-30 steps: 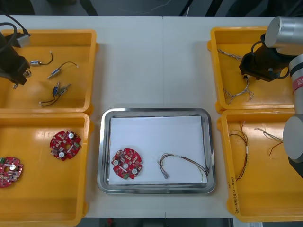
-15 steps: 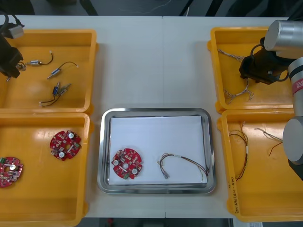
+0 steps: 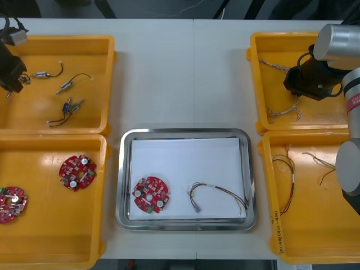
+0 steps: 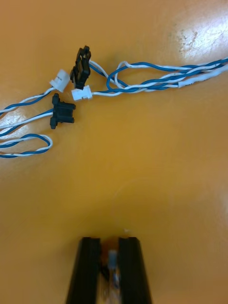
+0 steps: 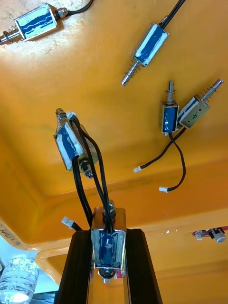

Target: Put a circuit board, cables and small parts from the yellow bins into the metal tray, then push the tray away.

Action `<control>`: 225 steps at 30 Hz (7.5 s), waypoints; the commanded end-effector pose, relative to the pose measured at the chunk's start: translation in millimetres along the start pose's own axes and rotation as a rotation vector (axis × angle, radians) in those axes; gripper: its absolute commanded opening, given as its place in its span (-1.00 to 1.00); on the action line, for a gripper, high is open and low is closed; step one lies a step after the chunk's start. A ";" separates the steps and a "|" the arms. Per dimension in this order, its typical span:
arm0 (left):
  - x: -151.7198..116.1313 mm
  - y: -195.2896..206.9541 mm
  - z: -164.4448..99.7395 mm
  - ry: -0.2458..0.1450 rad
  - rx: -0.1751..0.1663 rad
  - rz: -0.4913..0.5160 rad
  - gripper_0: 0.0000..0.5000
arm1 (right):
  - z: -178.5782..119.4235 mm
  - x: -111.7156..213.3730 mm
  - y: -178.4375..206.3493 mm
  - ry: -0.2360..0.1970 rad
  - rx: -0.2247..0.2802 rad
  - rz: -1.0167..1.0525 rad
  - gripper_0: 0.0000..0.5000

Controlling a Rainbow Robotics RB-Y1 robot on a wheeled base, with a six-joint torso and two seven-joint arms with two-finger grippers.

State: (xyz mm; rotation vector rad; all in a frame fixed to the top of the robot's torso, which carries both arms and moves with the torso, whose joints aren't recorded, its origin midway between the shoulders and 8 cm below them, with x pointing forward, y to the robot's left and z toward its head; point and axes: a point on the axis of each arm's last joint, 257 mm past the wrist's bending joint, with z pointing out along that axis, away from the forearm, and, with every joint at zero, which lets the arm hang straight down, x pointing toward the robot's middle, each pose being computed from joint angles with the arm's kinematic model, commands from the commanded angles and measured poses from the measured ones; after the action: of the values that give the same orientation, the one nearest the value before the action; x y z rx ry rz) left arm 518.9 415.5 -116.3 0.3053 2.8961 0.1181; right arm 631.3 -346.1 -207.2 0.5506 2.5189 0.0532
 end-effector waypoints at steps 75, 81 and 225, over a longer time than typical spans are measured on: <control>-15.5 -4.1 81.9 -0.089 0.002 -0.018 0.91 | -95.8 -64.9 -45.3 -0.106 0.022 0.316 1.00; -16.5 -6.0 80.2 -0.093 0.010 -0.017 0.92 | -95.6 -52.1 -38.1 -0.063 0.013 0.450 1.00; -34.3 14.1 89.7 -0.237 -0.130 0.566 -1.00 | -94.1 -13.1 -27.1 0.055 0.073 0.679 -1.00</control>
State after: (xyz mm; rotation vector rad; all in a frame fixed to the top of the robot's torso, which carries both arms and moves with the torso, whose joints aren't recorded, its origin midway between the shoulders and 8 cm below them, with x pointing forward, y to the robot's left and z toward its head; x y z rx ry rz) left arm 563.9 407.1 -228.8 1.0780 2.5014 0.2698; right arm 570.9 -348.3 -184.8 1.5604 2.3265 0.2670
